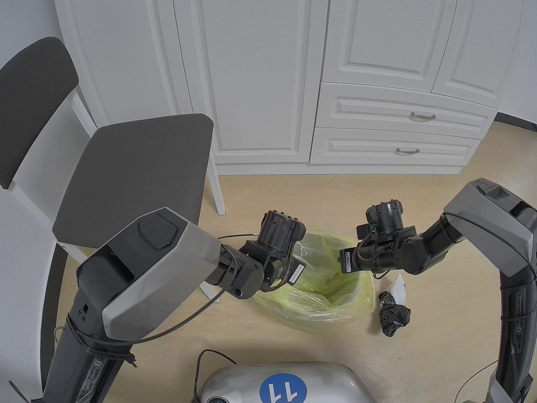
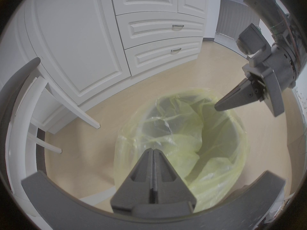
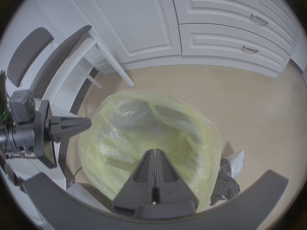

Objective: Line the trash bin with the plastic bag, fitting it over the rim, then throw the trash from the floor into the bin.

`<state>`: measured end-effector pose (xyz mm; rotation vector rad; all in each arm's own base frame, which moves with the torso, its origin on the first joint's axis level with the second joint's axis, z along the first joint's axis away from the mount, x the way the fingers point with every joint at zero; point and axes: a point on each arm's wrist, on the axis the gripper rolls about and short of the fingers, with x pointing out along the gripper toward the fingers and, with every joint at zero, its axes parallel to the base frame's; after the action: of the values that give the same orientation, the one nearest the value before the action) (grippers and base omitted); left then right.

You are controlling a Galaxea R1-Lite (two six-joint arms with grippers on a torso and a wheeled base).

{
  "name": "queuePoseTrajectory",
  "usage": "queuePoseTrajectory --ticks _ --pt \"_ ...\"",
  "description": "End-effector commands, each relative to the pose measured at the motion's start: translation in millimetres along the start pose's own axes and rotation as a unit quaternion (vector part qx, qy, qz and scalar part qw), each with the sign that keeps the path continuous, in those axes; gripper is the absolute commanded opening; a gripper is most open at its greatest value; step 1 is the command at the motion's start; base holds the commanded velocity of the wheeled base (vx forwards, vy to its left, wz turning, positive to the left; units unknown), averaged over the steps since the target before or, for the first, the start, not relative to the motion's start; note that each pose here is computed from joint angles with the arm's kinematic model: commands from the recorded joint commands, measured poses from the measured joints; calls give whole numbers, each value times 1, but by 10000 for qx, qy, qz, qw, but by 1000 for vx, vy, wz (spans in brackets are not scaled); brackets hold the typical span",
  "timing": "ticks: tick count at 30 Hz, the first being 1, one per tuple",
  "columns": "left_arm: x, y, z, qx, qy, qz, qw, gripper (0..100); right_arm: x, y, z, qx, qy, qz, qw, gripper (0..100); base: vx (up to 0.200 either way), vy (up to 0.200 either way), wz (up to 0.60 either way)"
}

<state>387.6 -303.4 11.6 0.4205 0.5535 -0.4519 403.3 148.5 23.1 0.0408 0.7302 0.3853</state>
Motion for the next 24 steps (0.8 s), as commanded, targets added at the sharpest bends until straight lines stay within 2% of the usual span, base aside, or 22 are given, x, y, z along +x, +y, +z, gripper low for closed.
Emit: queuePoseTrajectory --ticks 1,8,15,21,24 --pt "28 -8 -4 -49 -86 18 9999 0 16 -9 -3 210 -49 -145 9997 0 0 0 0" --pt "48 -1 5 -213 -388 134 9989 0 19 -30 8 381 -252 -316 9985 0 0 0 0" --pt "67 9 -1 -371 -251 226 9987 0 30 -48 11 591 -347 -431 9967 0 0 0 0" --pt "74 24 -7 -462 -264 315 9981 0 40 -54 12 759 -411 -476 9951 0 0 0 0" --pt "76 42 -3 -644 -600 486 9949 0 47 -60 13 876 -510 -657 9927 0 0 0 0"
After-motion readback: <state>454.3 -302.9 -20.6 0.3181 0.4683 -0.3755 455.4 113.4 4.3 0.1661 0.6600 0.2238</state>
